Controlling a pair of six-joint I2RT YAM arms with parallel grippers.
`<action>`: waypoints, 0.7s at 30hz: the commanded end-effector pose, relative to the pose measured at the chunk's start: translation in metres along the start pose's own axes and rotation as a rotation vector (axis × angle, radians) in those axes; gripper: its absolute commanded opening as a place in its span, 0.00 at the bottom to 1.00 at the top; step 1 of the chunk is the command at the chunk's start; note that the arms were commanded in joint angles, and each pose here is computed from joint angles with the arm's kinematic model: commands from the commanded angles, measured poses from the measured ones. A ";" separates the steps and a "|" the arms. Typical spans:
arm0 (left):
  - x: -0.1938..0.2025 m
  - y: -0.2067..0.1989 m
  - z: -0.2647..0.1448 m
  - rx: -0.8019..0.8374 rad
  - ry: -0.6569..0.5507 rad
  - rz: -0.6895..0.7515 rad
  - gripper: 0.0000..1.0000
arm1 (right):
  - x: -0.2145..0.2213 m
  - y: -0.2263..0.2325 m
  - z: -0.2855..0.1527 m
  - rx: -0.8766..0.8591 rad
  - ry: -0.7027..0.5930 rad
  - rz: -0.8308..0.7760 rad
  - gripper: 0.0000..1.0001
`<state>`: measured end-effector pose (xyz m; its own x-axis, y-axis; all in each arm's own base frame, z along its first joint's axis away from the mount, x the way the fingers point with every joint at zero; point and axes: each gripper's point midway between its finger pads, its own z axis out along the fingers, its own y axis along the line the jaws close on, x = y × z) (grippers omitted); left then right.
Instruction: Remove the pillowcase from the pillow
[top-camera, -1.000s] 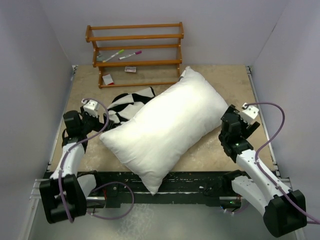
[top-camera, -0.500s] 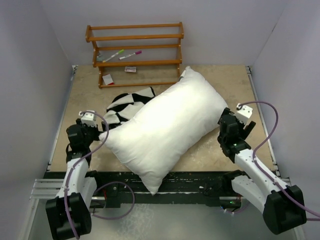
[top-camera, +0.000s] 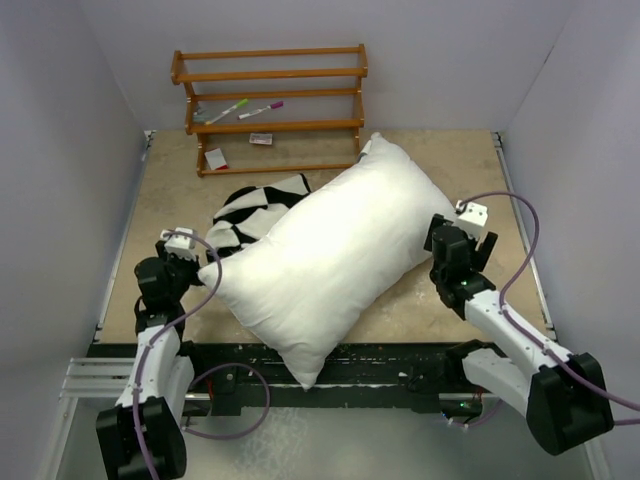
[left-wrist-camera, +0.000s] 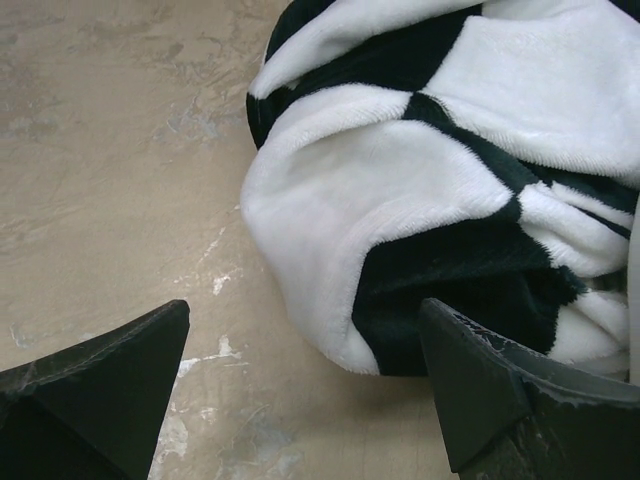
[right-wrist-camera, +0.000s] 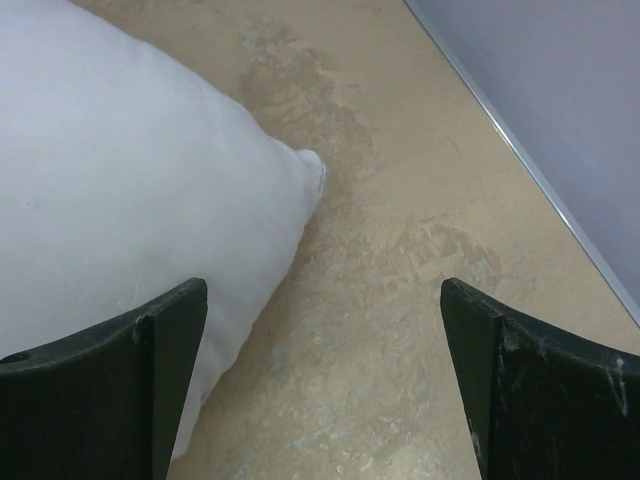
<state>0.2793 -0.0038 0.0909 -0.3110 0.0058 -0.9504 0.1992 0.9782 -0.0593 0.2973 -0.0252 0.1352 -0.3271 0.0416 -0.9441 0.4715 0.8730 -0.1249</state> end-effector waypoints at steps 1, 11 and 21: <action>-0.020 -0.006 -0.004 0.024 -0.104 0.064 0.99 | -0.006 -0.016 0.002 0.176 0.021 0.069 1.00; -0.021 -0.012 -0.017 0.013 -0.169 0.097 0.99 | -0.017 -0.038 -0.041 -0.019 -0.282 0.136 1.00; -0.016 -0.013 -0.016 0.016 -0.176 0.100 0.99 | -0.007 0.003 -0.063 -0.367 -0.400 0.021 1.00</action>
<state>0.2659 -0.0095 0.1086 -0.1612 0.0454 -0.9859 0.2133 0.9769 0.0102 0.2475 -0.0236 0.1597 -0.0044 0.0404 -0.9992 0.3583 0.9329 0.0361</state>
